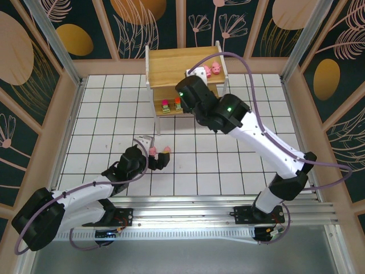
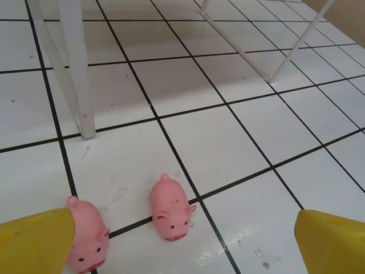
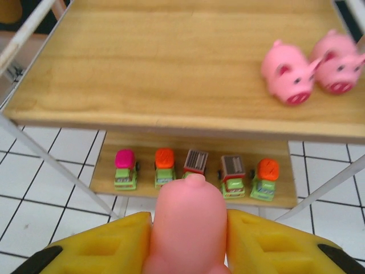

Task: Place and organize the plastic toys onto the shelf

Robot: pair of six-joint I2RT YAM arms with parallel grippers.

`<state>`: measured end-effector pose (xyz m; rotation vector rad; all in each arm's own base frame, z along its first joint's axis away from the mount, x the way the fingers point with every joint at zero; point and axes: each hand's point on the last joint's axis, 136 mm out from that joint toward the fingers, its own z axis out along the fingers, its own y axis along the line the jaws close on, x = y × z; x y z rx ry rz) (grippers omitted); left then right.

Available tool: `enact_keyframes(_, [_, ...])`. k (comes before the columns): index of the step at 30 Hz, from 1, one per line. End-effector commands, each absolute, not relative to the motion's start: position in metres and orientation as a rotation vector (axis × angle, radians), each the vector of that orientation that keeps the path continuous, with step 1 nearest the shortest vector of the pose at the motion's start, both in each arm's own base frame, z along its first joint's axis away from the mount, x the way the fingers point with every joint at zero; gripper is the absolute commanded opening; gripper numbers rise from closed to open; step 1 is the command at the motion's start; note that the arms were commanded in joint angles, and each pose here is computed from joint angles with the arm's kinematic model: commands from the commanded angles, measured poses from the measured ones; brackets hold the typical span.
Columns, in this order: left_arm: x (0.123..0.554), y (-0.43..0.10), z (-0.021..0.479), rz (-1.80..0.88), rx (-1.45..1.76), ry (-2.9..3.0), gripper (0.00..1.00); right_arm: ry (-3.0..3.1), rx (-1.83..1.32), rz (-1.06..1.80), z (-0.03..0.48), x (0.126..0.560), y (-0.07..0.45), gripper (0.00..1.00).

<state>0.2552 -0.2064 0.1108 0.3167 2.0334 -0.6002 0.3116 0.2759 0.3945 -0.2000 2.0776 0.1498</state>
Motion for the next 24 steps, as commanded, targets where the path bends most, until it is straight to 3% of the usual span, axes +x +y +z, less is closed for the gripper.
enact_keyframes(1, [0.258, -0.209, 0.12, -0.587, 0.327, 1.989, 0.98, 2.044, -0.191, 0.088, 0.413, 0.322, 0.259, 0.38])
enact_keyframes(12, [0.261, -0.204, 0.119, -0.553, 0.309, 1.999, 0.99, 2.032, -0.199, 0.087, 0.432, 0.368, 0.257, 0.38])
enact_keyframes(24, [0.262, -0.2, 0.12, -0.538, 0.291, 1.998, 0.99, 2.097, -0.24, 0.073, 0.404, 0.401, 0.267, 0.38])
